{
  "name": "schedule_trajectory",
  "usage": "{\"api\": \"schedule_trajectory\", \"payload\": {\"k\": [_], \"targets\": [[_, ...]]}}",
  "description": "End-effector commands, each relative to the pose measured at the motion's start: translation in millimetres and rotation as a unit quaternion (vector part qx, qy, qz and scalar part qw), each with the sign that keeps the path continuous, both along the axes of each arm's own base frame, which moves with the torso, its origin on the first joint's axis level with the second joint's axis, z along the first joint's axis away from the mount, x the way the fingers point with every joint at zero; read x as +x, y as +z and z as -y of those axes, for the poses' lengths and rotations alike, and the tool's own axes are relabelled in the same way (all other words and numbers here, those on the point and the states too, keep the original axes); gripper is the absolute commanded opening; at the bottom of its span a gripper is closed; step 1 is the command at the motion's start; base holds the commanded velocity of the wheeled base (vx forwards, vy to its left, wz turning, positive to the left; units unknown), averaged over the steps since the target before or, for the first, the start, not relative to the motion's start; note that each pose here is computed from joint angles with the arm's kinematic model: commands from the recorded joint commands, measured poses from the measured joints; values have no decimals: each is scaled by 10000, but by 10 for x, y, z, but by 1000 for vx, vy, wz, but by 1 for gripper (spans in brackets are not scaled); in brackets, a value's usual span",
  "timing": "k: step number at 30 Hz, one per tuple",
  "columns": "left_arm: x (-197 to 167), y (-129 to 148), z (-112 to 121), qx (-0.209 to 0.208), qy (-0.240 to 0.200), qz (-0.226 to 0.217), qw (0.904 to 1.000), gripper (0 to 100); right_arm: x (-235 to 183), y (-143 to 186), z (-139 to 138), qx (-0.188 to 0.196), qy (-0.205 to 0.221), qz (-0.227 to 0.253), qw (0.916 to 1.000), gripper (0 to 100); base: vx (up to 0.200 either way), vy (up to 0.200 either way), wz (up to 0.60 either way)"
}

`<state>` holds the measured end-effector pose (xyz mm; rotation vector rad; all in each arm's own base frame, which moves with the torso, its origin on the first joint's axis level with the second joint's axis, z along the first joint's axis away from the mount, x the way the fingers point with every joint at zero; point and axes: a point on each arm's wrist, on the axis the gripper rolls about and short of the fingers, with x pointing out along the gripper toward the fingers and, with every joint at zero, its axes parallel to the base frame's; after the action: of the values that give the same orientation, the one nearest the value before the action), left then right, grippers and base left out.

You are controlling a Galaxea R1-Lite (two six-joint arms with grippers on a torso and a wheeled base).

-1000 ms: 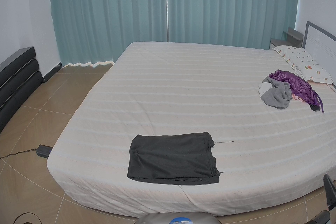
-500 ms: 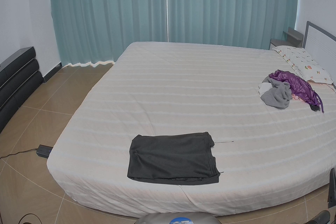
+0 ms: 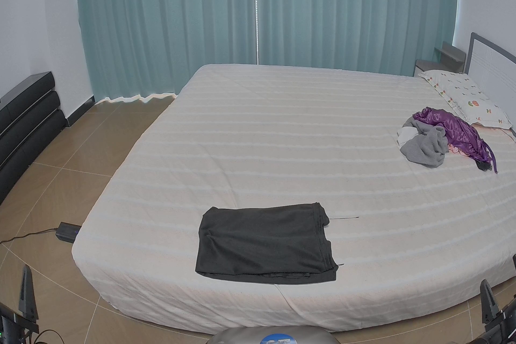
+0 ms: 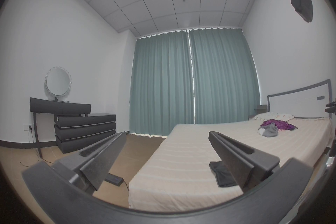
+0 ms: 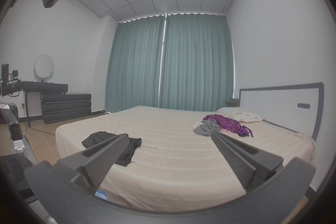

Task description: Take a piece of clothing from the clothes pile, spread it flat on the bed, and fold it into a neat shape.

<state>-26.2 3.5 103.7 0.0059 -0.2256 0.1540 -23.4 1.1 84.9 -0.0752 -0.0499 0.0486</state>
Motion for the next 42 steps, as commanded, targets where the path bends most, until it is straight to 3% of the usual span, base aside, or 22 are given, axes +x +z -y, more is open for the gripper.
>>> {"api": "schedule_trajectory", "payload": {"k": [1, 3, 11, 21, 23, 26, 28, 32, 34, 36, 42], "targets": [[25, -157, 12, 48, -233, -526, 9983, 100, -7, -93, 11, 249, -265, -407, 9985, 100, 0, 0, 0], [31, -212, 16, 34, -344, -791, 9963, 100, -5, -94, 12, 258, -272, -384, 9986, 100, 0, 0, 0], [32, -213, 48, 168, -1036, -797, 9913, 100, 2, -93, 10, 274, -201, -294, 9990, 100, 0, 0, 0], [32, -218, 32, 106, -682, -822, 9942, 100, 2, -93, 10, 328, -207, -296, 9988, 100, 0, 0, 0], [32, -223, 46, 95, -993, -840, 9915, 100, 2, -93, 10, 312, -208, -295, 9989, 100, 0, 0, 0], [23, -216, 92, 190, -2020, -827, 9757, 100, 2, -93, 10, 312, -208, -295, 9989, 100, 0, 0, 0], [19, -219, 98, 177, -2150, -865, 9726, 100, 2, -93, 10, 312, -208, -295, 9989, 100, 0, 0, 0], [28, -223, 76, 6, -1688, -853, 9820, 100, 2, -93, 10, 312, -208, -295, 9989, 100, 0, 0, 0], [32, -233, 43, -237, -983, -882, 9910, 100, 2, -93, 10, 312, -208, -295, 9989, 100, 0, 0, 0], [34, -281, 22, -306, -491, -1089, 9924, 100, 2, -93, 10, 312, -208, -295, 9989, 100, 0, 0, 0], [34, -281, 31, -39, -676, -1116, 9914, 100, 2, -93, 10, 320, -207, -295, 9988, 100, 0, 0, 0]]}}
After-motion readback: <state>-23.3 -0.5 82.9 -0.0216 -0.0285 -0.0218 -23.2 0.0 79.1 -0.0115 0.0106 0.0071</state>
